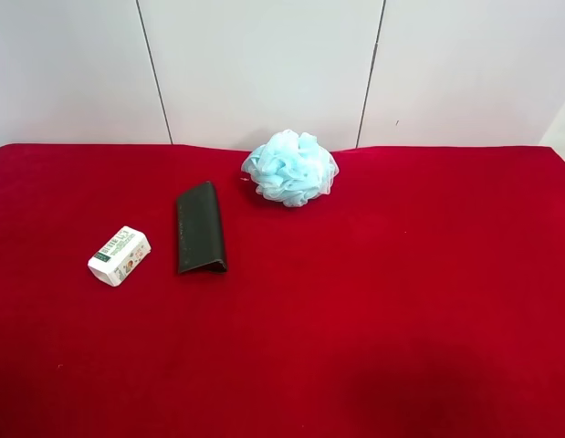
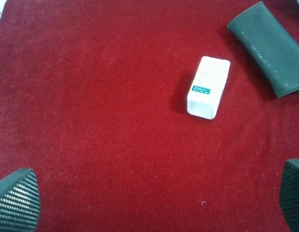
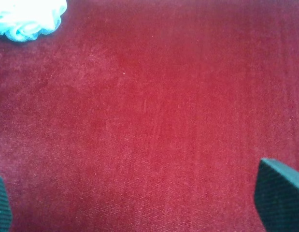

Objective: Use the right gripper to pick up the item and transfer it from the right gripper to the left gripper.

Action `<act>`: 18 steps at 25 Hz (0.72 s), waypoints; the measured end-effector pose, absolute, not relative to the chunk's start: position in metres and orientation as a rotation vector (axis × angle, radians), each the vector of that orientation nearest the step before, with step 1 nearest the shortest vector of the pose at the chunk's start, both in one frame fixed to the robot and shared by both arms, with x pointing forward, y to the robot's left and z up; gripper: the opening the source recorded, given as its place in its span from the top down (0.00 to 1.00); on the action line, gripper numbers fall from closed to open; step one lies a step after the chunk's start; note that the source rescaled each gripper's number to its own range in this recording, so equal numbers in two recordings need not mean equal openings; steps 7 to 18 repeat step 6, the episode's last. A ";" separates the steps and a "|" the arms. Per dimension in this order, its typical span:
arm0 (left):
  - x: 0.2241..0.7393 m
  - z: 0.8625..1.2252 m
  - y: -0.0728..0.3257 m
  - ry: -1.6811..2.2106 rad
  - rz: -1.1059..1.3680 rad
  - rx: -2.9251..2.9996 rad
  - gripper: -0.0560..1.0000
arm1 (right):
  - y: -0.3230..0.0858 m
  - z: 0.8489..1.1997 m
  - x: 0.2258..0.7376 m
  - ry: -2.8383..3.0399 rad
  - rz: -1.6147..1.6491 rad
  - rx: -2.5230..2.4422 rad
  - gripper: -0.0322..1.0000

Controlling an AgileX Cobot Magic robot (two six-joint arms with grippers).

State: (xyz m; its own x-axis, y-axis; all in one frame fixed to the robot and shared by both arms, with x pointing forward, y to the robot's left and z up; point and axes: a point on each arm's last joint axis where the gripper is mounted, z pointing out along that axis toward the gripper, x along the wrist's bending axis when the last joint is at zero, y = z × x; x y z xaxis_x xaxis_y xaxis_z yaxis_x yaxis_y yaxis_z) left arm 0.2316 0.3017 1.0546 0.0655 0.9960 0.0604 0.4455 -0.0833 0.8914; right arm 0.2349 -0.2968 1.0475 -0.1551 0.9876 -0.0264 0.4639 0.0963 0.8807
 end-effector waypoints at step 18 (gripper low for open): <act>0.232 1.055 0.302 1.466 0.970 1.625 0.00 | -0.297 1.048 0.235 1.707 0.995 1.437 0.00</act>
